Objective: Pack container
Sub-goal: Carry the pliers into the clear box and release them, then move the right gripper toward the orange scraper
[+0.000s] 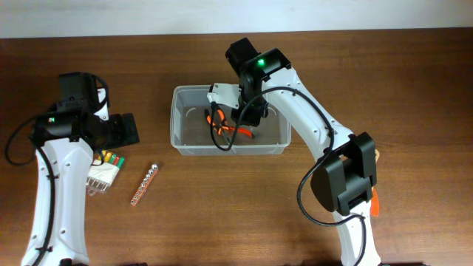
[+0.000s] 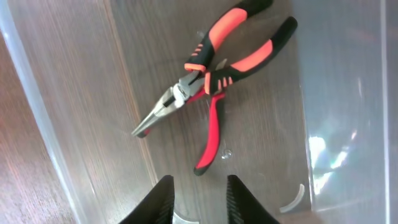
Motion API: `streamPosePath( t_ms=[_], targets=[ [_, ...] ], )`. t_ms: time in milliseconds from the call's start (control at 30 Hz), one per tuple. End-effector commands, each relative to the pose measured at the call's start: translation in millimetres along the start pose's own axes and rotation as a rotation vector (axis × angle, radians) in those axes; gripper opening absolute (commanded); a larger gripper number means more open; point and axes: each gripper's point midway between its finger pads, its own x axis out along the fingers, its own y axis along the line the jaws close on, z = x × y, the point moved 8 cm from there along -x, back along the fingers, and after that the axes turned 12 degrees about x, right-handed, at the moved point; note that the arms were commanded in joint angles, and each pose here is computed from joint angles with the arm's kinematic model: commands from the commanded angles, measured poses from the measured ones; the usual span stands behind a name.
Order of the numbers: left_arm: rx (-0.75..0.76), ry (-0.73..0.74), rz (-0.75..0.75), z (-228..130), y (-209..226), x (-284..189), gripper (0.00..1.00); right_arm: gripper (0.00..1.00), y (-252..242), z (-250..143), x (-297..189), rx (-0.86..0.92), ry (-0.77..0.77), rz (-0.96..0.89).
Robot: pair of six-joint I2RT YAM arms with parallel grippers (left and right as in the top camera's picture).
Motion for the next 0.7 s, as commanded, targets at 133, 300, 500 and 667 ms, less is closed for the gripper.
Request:
streamPosePath(
  t_ms=[133, 300, 500, 667],
  targets=[
    [0.02, -0.001, -0.013, -0.6, -0.8, -0.1, 0.99, 0.43, -21.3, -5.2, -81.6, 0.297, -0.046, -0.308],
    [0.041, 0.001, 0.021, -0.5, 2.3, -0.2, 0.99, 0.99, -33.8, -45.8, -177.2, 0.576, -0.167, -0.422],
    [0.04, -0.011, 0.022, 1.6, 2.4, -0.3, 0.99, 0.99, -43.9, -138.5, -255.3, 0.962, -0.252, -0.441],
    [0.04, -0.011, 0.022, 1.6, 2.4, -0.3, 0.99, 0.99, -47.0, -201.9, -281.9, 1.265, -0.322, -0.396]
  ],
)
